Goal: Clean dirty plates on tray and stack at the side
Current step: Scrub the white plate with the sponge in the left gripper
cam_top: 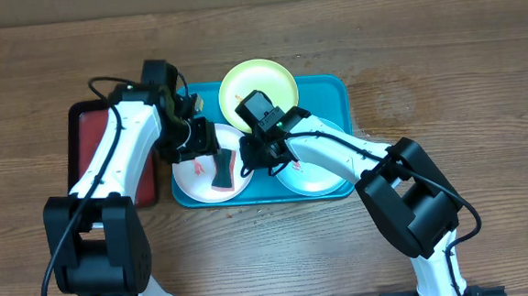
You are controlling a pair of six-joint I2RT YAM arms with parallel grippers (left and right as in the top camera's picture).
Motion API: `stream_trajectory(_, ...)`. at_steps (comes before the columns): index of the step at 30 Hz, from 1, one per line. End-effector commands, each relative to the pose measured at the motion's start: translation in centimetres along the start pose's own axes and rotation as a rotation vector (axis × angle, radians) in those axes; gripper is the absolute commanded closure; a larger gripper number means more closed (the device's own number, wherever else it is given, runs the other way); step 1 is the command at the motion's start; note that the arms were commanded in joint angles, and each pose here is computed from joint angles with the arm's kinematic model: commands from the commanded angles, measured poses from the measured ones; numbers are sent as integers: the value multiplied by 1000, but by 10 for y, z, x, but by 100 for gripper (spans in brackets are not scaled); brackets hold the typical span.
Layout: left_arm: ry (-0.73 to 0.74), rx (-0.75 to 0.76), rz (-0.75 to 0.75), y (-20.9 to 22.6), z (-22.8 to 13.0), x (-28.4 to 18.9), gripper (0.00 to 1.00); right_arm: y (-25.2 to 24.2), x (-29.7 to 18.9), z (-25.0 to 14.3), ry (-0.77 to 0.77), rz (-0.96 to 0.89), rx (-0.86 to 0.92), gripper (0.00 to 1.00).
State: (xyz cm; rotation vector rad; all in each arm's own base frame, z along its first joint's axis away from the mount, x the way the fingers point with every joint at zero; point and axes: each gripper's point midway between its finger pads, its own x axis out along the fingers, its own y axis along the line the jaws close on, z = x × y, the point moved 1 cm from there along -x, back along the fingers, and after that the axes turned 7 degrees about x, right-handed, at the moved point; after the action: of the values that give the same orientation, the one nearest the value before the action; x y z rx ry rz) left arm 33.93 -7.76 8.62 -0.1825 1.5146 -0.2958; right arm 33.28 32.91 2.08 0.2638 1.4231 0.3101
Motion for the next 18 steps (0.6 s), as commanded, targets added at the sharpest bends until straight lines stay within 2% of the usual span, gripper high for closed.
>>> stream_trajectory(1,25,15,-60,-8,-9,15,37,5,-1,4,-10,11,1,88)
stream_trajectory(4,33,33,-64,-9,-14,24,32,5,-1,4,-9,10,0,88)
stream_trajectory(8,42,69,-55,-13,-20,36,32,6,-1,5,-11,11,0,88)
stream_trajectory(11,26,85,-49,-14,-19,44,34,6,-1,5,-11,11,0,88)
stream_trajectory(13,17,60,-12,-7,-19,48,35,5,-1,4,-10,10,1,88)
stream_trajectory(15,14,21,35,0,-18,48,41,5,-1,4,-9,9,1,88)
stream_trajectory(18,8,13,49,3,-17,48,42,5,-1,4,-8,9,1,87)
